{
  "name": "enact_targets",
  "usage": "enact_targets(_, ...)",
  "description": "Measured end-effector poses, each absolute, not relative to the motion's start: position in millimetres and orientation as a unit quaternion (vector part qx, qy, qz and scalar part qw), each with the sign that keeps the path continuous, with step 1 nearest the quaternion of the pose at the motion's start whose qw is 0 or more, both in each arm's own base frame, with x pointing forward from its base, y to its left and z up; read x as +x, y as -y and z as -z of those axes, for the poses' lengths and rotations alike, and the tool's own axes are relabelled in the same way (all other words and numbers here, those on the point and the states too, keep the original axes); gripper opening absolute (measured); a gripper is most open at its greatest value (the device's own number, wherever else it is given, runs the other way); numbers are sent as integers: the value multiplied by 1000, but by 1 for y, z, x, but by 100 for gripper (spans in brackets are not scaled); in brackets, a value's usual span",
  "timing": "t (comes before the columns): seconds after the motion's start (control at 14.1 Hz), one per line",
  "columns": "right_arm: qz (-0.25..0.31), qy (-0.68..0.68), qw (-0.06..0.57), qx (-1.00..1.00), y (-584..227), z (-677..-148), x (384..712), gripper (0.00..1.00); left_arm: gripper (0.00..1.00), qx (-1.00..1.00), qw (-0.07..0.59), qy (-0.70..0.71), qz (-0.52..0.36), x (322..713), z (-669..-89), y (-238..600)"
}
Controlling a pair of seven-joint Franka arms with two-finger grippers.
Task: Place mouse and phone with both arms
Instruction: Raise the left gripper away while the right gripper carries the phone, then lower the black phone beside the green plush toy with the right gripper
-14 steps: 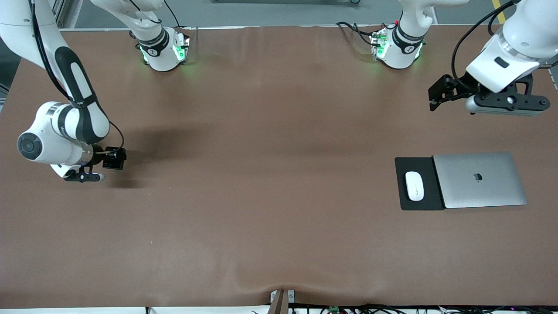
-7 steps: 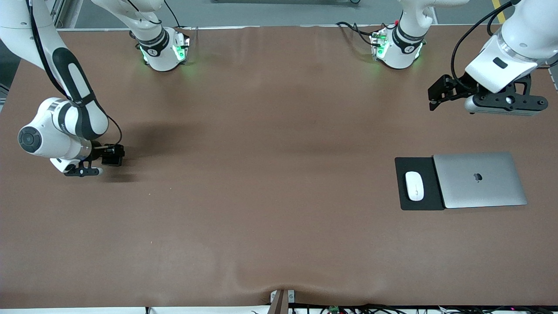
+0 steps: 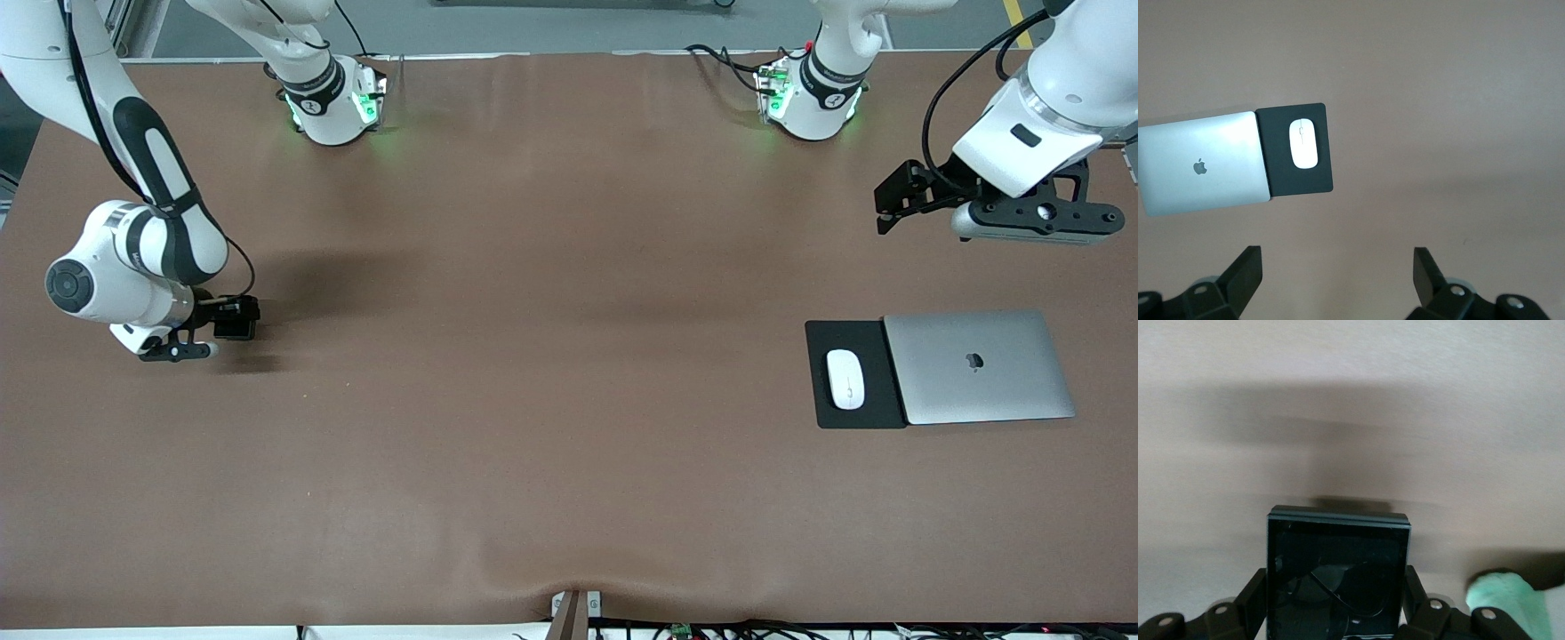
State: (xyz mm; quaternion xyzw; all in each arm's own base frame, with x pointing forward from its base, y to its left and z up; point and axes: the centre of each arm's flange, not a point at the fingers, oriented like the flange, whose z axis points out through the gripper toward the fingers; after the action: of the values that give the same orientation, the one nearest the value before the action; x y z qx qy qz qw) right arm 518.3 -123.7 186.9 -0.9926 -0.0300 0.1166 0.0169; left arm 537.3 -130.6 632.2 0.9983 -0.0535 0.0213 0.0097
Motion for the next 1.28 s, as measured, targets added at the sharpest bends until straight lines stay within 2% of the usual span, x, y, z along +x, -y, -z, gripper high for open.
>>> enact_targets(0.85,-108,29,14,-994,125,-172,505,83,100,999,16,44,-25,539,-639,127)
enact_targets(0.92,-108,29,14,-994,125,-172,505,85,100,999,16,44,-24,538,-641,126)
enact_targets(1.06,-109,30,14,-993,124,-173,505,100,100,999,17,44,-23,537,-643,126)
enact_targets(1.28,-112,39,18,-993,117,-201,519,100,100,999,17,42,-23,536,-646,125)
